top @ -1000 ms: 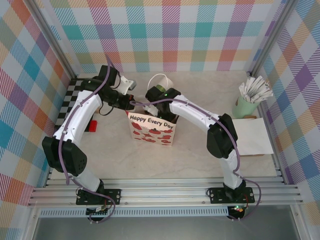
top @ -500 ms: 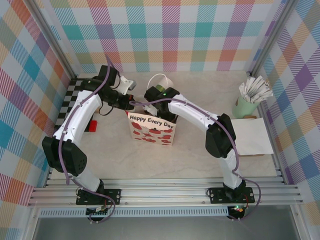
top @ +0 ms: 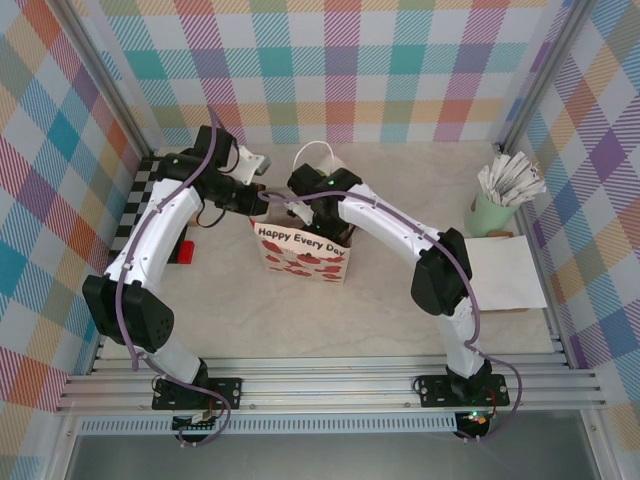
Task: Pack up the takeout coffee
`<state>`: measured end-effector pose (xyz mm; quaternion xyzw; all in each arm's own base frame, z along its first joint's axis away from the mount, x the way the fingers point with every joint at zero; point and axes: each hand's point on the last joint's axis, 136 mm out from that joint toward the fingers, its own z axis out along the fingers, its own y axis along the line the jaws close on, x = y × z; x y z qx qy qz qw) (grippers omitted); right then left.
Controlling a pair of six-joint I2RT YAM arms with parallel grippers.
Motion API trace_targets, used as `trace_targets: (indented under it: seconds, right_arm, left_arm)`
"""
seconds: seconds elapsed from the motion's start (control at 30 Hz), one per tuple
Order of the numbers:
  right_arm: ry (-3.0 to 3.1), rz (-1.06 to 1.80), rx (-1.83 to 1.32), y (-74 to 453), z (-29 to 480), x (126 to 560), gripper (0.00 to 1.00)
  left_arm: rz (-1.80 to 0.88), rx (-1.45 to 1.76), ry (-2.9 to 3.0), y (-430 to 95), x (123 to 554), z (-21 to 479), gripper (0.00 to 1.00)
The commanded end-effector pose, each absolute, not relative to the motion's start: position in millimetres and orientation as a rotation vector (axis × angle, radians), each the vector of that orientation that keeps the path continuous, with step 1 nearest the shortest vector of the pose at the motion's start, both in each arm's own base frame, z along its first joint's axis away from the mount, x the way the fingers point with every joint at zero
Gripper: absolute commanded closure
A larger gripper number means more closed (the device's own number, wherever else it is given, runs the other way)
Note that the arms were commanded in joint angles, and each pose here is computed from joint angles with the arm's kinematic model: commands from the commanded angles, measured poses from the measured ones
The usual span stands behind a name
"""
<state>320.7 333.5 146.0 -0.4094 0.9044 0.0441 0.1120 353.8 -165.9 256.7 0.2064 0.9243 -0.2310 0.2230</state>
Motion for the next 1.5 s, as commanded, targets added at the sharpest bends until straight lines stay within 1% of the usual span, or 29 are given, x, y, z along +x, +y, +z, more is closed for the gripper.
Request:
trace_targets:
  seconds: [0.0, 0.23, 1.47]
  right_arm:
    - [2.643, 0.171, -1.157, 339, 159, 324, 0.10]
    - [2.626, 0.173, -1.161, 339, 164, 324, 0.07]
    - [2.608, 0.173, -1.169, 337, 170, 322, 0.04]
  left_arm:
    - [-0.657, 0.583, 2.507, -170, 346, 277, 1.00]
    - [-0.635, 0.591, 2.507, -168, 347, 278, 1.00]
    - [-0.624, 0.611, 2.533, -167, 350, 269, 1.00]
